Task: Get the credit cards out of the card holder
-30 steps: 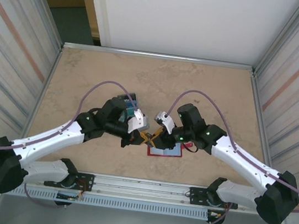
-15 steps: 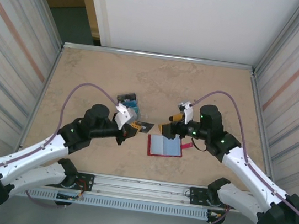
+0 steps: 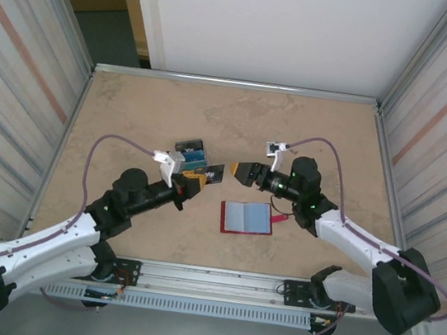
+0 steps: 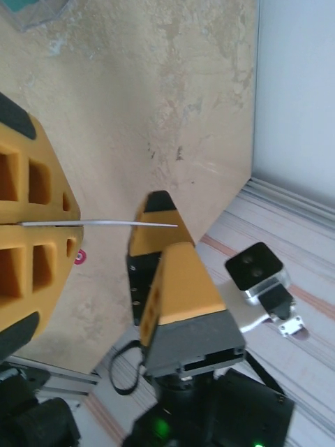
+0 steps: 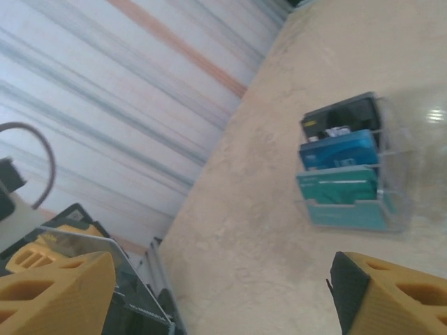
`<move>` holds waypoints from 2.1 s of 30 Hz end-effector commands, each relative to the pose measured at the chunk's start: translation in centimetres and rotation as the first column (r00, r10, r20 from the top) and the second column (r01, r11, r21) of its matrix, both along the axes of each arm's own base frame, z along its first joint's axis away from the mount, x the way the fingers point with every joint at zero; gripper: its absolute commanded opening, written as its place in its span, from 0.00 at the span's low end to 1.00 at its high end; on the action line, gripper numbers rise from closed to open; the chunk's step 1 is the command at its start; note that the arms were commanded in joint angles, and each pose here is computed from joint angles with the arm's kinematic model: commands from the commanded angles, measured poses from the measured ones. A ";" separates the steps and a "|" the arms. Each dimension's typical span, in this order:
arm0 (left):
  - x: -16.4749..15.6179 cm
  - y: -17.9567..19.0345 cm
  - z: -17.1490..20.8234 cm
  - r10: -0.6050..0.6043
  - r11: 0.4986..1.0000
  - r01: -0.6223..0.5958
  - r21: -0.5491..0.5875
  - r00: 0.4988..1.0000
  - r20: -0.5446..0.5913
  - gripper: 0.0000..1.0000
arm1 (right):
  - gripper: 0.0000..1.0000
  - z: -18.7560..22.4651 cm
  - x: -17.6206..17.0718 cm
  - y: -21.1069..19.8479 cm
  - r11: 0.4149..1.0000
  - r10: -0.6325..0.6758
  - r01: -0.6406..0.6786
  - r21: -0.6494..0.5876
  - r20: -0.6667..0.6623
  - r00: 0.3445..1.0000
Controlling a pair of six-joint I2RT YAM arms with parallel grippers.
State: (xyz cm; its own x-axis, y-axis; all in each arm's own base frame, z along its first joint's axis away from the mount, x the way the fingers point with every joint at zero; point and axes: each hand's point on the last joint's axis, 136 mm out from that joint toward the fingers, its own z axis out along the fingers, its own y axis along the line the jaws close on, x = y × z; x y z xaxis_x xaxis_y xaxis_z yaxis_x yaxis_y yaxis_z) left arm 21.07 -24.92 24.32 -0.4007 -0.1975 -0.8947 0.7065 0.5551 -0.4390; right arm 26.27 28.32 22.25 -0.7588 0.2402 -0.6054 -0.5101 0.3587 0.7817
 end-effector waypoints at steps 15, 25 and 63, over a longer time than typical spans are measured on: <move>0.6 2.4 2.7 0.117 0.956 -0.119 -0.268 0.993 -0.026 0.00 | 0.68 4.4 -2.5 7.4 0.957 0.224 -0.247 0.155 0.153 0.963; 1.0 3.2 1.6 0.160 0.960 -0.168 -0.223 0.986 -0.056 0.00 | 0.07 5.0 -3.3 7.4 0.938 0.251 -0.289 0.189 0.202 0.947; -4.2 -0.7 3.2 -0.483 0.830 0.493 0.262 0.869 -0.107 0.24 | 0.05 5.4 -9.5 4.7 0.927 0.375 -0.345 -0.148 0.330 0.866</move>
